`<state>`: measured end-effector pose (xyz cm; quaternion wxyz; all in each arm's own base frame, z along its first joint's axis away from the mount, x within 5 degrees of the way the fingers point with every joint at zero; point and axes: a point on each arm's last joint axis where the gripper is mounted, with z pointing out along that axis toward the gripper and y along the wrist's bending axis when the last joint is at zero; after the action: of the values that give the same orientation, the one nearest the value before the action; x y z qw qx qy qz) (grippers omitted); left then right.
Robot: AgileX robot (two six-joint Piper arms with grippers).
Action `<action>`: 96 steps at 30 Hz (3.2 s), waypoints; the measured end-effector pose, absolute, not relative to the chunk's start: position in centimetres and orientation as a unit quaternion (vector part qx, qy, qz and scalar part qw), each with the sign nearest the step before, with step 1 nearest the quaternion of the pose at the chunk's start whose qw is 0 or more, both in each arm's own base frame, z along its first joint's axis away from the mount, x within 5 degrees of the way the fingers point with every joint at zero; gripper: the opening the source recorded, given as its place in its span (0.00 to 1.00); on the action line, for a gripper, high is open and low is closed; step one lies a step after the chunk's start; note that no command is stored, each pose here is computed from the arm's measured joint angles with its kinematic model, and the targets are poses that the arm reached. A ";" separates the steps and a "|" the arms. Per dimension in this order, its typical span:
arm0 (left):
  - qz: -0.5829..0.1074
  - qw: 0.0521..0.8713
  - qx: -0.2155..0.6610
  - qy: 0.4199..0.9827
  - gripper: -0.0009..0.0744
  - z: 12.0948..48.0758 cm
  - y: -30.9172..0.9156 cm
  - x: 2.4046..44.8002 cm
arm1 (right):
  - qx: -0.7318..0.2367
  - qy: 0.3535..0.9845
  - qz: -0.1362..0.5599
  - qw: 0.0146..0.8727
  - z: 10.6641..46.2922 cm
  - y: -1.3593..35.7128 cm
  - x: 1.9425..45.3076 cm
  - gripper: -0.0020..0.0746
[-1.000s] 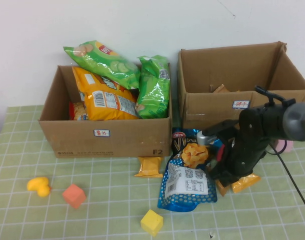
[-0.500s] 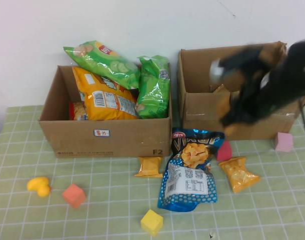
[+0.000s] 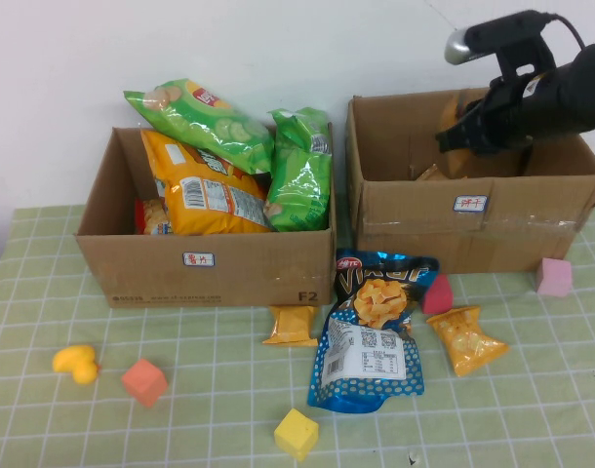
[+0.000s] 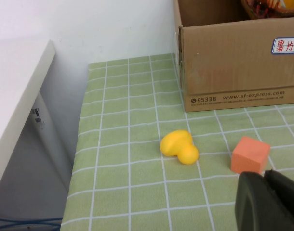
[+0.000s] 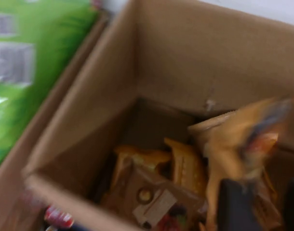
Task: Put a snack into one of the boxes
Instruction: Place the biscuit in the biscuit box, then pick up the biscuit, then place the biscuit in the biscuit box
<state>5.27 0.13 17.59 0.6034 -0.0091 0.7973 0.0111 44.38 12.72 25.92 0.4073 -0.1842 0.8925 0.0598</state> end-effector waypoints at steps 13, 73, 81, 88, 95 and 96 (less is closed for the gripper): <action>0.011 0.603 -0.009 0.797 0.01 17.6 0.1 5.3 | -0.195 0.933 0.101 0.285 26.8 12.1 43.8 0.59; 0.011 0.603 -0.009 0.797 0.01 17.6 0.1 5.3 | -0.252 0.949 0.140 0.127 14.7 11.8 38.8 0.06; 0.011 0.603 -0.009 0.797 0.01 17.6 0.1 5.3 | -0.272 0.914 0.133 0.272 26.6 11.2 36.3 0.05; 0.011 0.603 -0.009 0.797 0.01 17.6 0.1 5.3 | -0.264 0.884 0.110 0.370 30.5 10.7 35.9 0.04; 0.011 0.603 -0.009 0.797 0.01 17.6 0.1 5.3 | -0.205 0.841 0.065 0.497 30.9 10.3 38.8 0.04; 0.011 0.603 -0.009 0.797 0.01 17.6 0.1 5.3 | -0.195 0.836 0.059 0.510 30.5 10.2 39.4 0.04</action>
<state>5.27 0.13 17.59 0.6032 -0.0091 0.7975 0.0111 39.42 10.21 30.49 0.5100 -0.1949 0.8357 0.0589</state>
